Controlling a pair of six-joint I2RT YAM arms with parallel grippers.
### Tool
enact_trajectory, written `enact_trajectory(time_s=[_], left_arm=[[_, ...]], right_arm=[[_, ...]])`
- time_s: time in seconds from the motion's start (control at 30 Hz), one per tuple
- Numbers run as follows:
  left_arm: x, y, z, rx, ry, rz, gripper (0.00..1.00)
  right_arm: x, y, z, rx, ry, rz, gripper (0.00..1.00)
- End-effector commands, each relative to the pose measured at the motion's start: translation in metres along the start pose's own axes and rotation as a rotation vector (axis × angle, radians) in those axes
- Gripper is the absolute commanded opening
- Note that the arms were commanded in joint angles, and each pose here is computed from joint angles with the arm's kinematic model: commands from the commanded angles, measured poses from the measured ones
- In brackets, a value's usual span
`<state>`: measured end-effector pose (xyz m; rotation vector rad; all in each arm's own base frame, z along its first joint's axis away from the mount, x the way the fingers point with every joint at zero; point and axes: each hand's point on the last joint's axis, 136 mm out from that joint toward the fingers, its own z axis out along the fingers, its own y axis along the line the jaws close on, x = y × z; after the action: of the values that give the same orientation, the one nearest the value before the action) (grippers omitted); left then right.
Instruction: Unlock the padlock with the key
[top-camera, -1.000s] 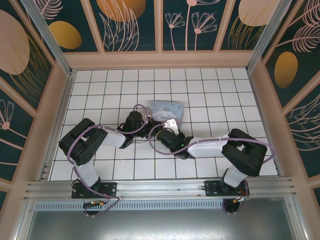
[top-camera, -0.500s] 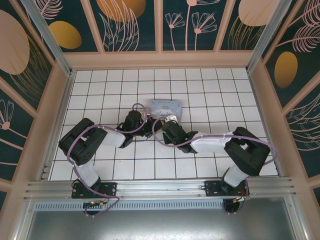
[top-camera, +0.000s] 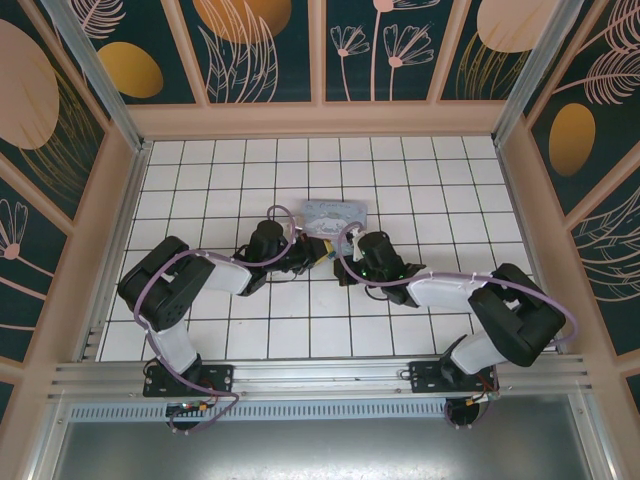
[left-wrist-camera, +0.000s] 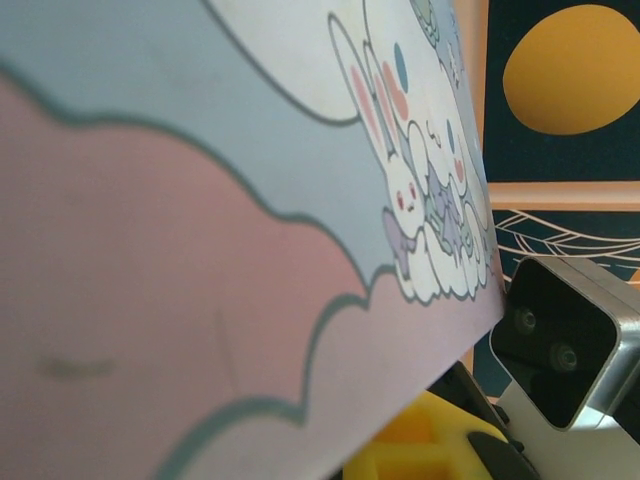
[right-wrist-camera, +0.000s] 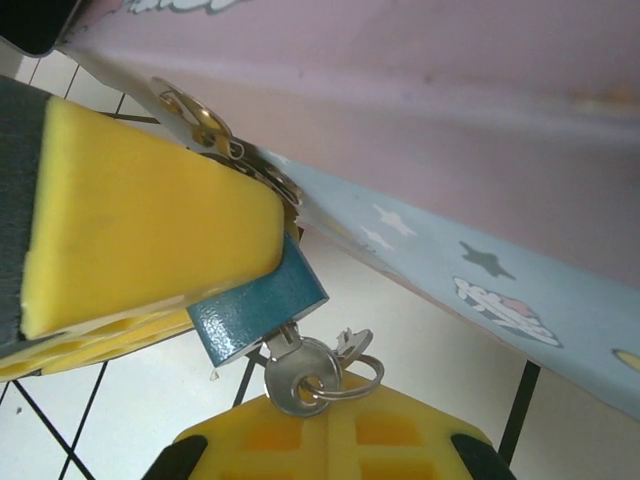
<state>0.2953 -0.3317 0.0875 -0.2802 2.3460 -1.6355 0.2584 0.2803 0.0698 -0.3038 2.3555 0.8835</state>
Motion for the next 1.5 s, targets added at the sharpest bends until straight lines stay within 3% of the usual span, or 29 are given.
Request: enact_trajectory(time_s=[0.0, 0.1, 0.23, 0.53, 1.0, 1.47], left_arm=[[0.017, 0.011, 0.004, -0.030, 0.071, -0.019, 0.00], [0.015, 0.011, 0.004, -0.035, 0.065, -0.021, 0.00], [0.015, 0.010, 0.005, -0.036, 0.068, -0.022, 0.00], [0.013, 0.008, 0.006, -0.038, 0.072, -0.020, 0.00], [0.013, 0.007, 0.006, -0.038, 0.072, -0.021, 0.00], [0.014, 0.005, 0.005, -0.033, 0.077, -0.017, 0.00]], right_arm=[[-0.040, 0.034, -0.016, -0.132, -0.135, 0.000, 0.10], [-0.035, 0.026, -0.023, -0.100, -0.130, 0.000, 0.30], [-0.029, 0.019, -0.041, -0.082, -0.143, 0.010, 0.38], [-0.027, 0.007, -0.059, 0.024, -0.174, -0.028, 0.38], [0.001, 0.005, -0.009, 0.297, -0.040, -0.284, 0.35], [0.002, -0.004, 0.004, 0.353, -0.026, -0.308, 0.30]])
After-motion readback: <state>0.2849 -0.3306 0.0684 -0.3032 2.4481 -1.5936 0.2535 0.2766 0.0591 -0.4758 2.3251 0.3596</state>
